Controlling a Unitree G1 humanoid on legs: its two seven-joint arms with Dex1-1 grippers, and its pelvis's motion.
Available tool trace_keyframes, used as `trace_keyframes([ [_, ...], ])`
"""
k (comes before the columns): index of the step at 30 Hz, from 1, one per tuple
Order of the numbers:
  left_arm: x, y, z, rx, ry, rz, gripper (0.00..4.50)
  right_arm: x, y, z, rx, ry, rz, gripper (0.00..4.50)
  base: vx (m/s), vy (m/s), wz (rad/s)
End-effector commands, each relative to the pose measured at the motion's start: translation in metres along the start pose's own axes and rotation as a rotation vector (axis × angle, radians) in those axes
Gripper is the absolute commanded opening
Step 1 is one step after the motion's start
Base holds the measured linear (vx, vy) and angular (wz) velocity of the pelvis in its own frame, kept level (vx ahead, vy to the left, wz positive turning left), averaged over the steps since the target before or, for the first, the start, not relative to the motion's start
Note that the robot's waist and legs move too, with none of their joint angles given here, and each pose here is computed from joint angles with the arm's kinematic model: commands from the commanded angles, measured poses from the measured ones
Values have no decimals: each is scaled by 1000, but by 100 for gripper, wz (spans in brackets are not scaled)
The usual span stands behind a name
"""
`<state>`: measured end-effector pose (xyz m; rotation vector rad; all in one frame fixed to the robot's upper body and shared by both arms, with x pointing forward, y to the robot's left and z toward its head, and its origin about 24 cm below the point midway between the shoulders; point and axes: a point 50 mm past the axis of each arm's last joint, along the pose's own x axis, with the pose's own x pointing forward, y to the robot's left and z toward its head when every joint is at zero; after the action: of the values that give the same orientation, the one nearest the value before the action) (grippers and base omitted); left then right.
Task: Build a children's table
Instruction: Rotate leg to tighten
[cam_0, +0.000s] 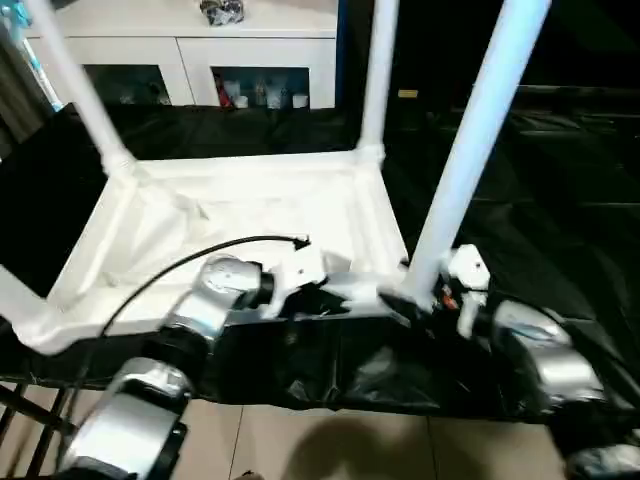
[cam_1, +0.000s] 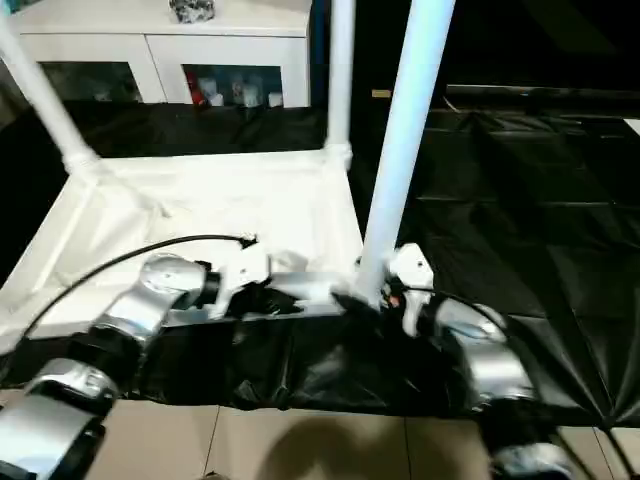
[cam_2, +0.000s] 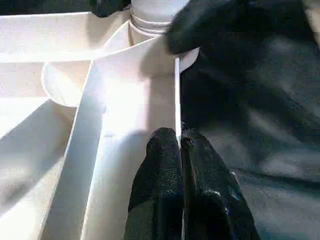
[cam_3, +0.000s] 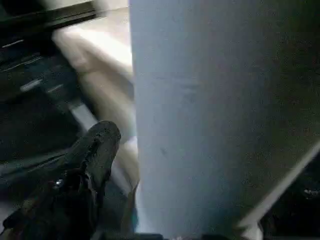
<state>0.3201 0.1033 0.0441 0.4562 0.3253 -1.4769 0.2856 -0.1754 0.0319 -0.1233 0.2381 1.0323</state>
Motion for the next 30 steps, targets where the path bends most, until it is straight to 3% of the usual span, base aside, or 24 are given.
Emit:
trace_keyframes([
  [1,3,-1,6,37,-26,-34,0,8,14,3,0,-1,149,350,0,0,0],
  [10,-10,-1,3,41,-24,-86,0,0,23,4,26,55,307,289,0,0,0],
  [15,-12,-2,2,39,-27,-102,0,-1,26,4,34,57,330,247,0,0,0],
  [20,-10,-1,1,29,-33,-83,0,1,26,4,64,29,290,236,0,0,0],
  [26,8,9,4,-33,-16,107,0,17,10,-9,91,20,-101,231,0,0,0],
  [27,22,10,11,-65,-40,149,0,27,0,-14,128,34,-294,229,0,0,0],
  [29,27,10,13,-73,-47,162,0,30,-2,-15,142,36,-343,218,0,0,0],
  [30,39,10,20,-89,-53,197,0,39,-4,-17,177,42,-428,210,0,0,0],
])
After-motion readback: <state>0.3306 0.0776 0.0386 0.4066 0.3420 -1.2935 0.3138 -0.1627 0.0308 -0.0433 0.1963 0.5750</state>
